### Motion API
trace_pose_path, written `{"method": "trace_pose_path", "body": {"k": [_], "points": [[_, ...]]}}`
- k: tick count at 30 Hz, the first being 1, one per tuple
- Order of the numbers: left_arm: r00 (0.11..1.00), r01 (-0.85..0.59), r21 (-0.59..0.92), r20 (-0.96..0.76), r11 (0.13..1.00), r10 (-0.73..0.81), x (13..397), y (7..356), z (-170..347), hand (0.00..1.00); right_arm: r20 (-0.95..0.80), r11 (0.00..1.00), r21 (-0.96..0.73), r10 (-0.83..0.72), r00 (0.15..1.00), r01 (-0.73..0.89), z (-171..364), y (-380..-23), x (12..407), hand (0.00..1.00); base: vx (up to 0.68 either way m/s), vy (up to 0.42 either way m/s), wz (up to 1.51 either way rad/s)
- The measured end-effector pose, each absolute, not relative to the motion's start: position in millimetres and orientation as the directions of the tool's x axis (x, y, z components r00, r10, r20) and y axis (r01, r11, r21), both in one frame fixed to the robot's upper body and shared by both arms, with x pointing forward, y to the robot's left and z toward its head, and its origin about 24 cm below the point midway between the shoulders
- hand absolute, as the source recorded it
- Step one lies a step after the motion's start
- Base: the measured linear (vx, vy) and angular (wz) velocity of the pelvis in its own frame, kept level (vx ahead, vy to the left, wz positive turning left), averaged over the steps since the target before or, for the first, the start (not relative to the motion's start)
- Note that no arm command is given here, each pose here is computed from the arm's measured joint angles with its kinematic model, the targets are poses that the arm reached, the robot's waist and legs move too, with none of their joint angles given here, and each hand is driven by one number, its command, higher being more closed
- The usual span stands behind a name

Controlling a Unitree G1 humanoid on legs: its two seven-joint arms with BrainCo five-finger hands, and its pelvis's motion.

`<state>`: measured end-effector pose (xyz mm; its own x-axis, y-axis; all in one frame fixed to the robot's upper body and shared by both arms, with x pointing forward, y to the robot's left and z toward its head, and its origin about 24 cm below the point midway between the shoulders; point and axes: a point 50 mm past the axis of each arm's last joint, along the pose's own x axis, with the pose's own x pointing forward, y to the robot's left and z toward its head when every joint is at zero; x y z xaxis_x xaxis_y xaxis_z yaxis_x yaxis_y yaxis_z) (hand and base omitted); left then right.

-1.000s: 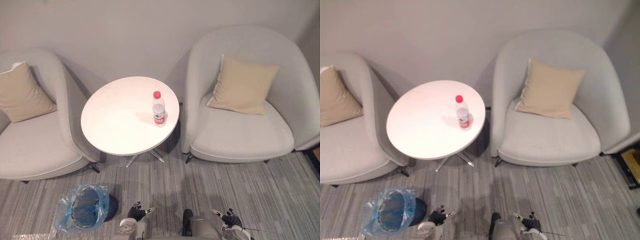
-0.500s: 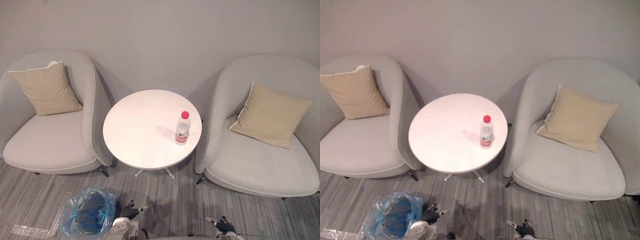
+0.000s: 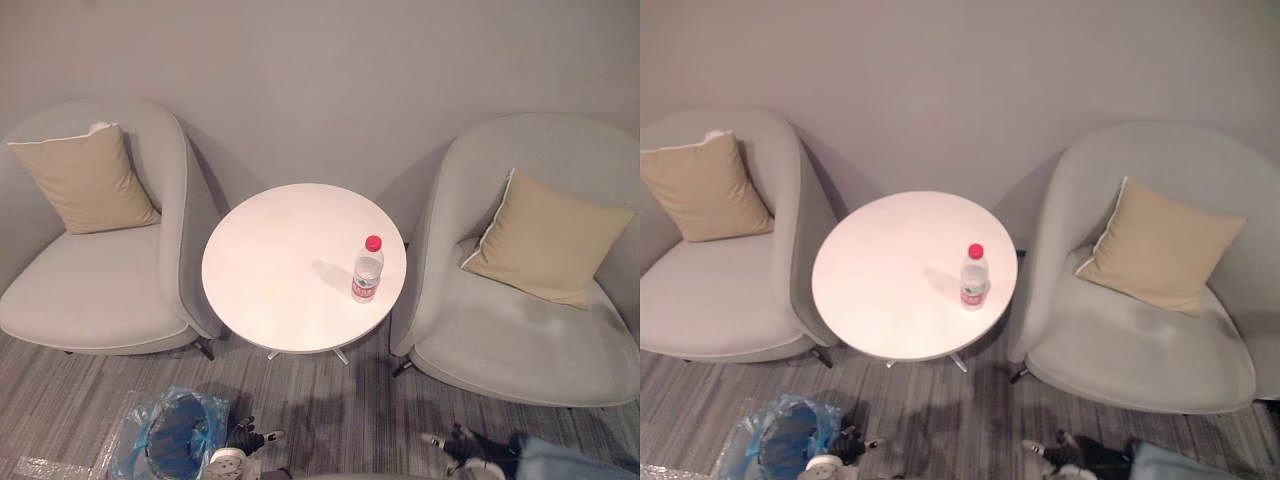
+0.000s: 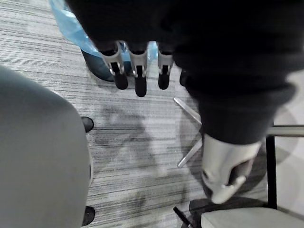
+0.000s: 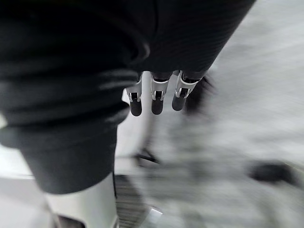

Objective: Gather rubbish on tea table into small bin, then transfer packed bag to large trash can.

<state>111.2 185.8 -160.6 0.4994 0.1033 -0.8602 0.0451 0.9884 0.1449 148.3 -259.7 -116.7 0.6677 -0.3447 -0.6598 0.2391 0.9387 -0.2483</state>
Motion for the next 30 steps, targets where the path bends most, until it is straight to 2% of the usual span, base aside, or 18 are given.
{"method": "trace_pose_path", "body": {"k": [1,3,7,20,30], "points": [[0.499,0.045,0.145,-0.86,0.988,0.103,111.0,185.9,-160.6,0.0,-0.638,0.938,-0.258,-0.346,0.688,0.232,-111.9,-262.2,153.7,0.0,-0.01,0.08,-0.05],[0.503,0.045,0.153,-0.857,0.987,0.11,110.3,189.1,-160.0,0.0,-0.509,0.931,-0.309,-0.336,0.793,0.196,-85.0,-268.3,183.4,0.0,-0.02,0.073,-0.04],[0.507,0.045,0.157,-0.855,0.987,0.113,110.7,190.4,-159.5,0.0,-0.439,0.935,-0.32,-0.29,0.85,0.154,-71.5,-257.2,206.2,0.0,-0.05,0.036,0.03],[0.519,0.041,0.158,-0.847,0.987,0.114,111.3,190.7,-158.3,0.0,-0.3,0.935,-0.333,-0.228,0.926,0.122,-42.4,-233.2,246.8,0.0,-0.11,-0.038,0.1],[0.545,0.037,0.154,-0.831,0.987,0.109,117.0,188.7,-155.4,0.0,-0.195,0.93,-0.326,-0.239,0.951,0.167,-16.4,-227.4,276.6,0.0,-0.07,0.0,0.12]]}}
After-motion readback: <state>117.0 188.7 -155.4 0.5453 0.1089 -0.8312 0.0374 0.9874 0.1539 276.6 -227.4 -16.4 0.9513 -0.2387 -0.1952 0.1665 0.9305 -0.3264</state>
